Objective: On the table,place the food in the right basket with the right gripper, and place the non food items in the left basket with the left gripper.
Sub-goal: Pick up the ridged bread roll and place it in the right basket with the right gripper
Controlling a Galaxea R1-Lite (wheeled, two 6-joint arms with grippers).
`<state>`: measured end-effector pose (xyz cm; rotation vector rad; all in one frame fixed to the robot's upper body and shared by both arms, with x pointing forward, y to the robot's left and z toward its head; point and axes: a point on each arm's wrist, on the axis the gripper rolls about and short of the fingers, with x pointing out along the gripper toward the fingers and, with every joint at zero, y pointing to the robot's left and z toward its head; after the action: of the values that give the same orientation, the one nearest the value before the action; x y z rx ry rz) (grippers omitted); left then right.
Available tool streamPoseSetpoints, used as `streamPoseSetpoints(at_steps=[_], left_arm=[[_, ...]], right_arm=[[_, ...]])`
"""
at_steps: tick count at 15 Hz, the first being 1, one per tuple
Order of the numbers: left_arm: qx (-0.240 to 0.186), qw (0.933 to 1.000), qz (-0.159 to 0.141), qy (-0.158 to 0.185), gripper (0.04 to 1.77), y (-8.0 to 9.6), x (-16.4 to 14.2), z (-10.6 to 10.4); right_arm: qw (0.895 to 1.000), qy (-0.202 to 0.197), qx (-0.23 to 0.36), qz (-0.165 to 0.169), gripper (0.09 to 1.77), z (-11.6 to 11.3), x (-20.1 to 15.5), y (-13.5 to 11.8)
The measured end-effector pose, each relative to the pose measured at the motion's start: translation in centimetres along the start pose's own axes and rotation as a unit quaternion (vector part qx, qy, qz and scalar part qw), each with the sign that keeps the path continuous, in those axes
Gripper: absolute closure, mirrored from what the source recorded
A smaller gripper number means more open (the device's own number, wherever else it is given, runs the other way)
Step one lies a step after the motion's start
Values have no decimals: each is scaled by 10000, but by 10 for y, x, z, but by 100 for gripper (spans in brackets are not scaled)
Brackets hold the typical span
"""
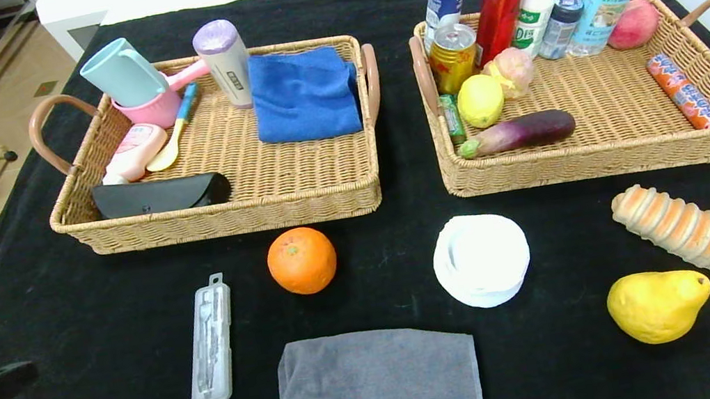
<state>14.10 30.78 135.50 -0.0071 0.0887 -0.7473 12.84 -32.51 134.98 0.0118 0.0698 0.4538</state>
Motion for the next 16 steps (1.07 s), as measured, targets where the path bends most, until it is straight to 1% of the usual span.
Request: streamPoseSetpoints(at_steps=[2,3,6,8,10,12,14,16], left_arm=[[-11,9994,-315,116,9,4,19,9],[-22,9990,-398,189,9,6,29,11],[-36,9978,-492,434,9,13,58,11],[-72,9964,-593,594,9,15,70,10],[-112,9955,-618,716,9,15,75,6],[-125,9953,-612,743,9,15,75,5],[-110,9956,-594,719,9,15,73,5],[-97,9962,-493,714,9,15,72,4]], right_arm=[[9993,210,50,303,15,3,13,-1],[9987,325,83,391,15,3,22,-1],[9978,427,96,507,15,7,49,0],[9965,587,114,576,15,5,61,1],[9956,707,124,609,15,2,67,1],[9951,762,132,612,15,1,70,1],[9956,779,123,497,15,1,70,0],[9956,804,119,455,15,-1,70,0]])
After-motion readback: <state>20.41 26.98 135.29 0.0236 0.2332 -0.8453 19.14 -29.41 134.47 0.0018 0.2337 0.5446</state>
